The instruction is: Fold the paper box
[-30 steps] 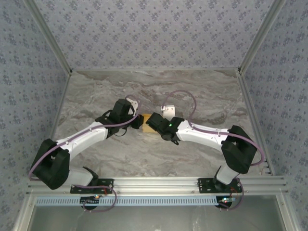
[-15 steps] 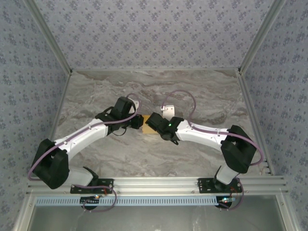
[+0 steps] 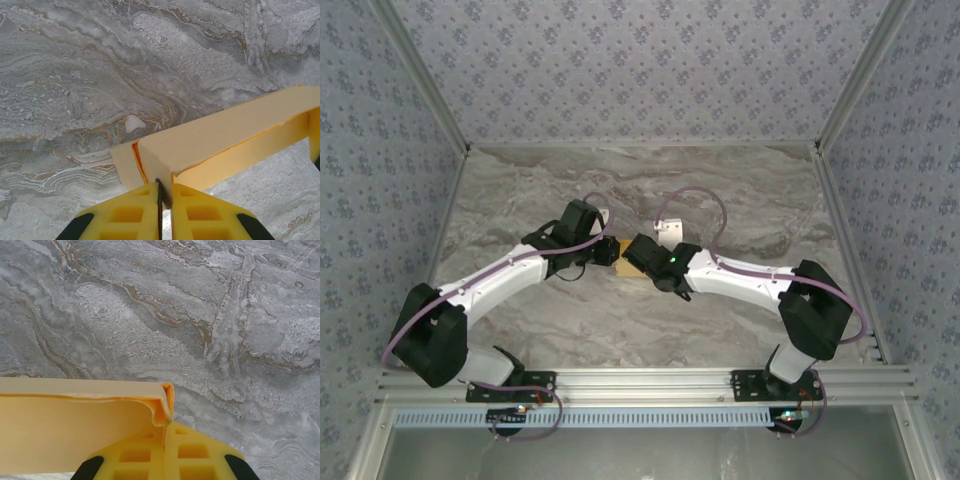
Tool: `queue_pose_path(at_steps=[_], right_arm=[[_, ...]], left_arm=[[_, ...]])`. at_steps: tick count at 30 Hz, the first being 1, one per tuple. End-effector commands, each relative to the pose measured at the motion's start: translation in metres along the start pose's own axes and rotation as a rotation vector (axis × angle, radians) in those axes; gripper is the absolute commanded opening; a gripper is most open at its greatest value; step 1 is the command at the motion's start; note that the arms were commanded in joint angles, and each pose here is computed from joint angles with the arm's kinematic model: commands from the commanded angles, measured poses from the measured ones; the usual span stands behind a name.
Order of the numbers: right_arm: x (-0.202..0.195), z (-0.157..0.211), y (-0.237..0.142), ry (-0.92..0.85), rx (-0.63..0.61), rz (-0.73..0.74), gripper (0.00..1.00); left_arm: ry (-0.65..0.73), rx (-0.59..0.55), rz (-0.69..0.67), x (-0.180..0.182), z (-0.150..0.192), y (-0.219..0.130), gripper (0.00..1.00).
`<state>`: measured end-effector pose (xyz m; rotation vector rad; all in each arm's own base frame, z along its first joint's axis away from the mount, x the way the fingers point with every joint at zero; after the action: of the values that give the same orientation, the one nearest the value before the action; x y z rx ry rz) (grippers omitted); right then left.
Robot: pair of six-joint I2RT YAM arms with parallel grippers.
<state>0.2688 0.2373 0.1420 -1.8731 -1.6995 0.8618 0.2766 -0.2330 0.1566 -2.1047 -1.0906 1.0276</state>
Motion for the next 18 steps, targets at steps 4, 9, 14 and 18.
queue_pose_path(at_steps=[4,9,14,18], right_arm=[[0.006,0.025,0.006,-0.042,0.097,-0.012,0.00],[0.006,0.025,0.006,-0.037,0.095,-0.011,0.00],[0.004,0.024,0.006,-0.035,0.090,-0.008,0.00],[-0.004,0.019,0.001,-0.033,0.072,-0.003,0.12]], left_arm=[[0.033,0.047,-0.001,0.003,0.020,0.007,0.11],[0.053,0.034,-0.050,0.017,0.033,0.010,0.11],[0.091,0.029,-0.123,0.032,0.046,0.021,0.10],[0.119,0.023,-0.170,0.037,0.048,0.025,0.10]])
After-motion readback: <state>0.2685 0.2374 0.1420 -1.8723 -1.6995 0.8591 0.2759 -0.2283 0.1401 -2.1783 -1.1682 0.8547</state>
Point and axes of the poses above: each hand's point on the last joint's axis, 136 mm out from that joint toward the fingers, its own y axis out along the fingers, its own x axis along the line the jaws close on, z = x × y, the point moved 3 cm from there along -y, back along the fingers, and after that the axes turned 1 degree about y, right-handed, at the moved point
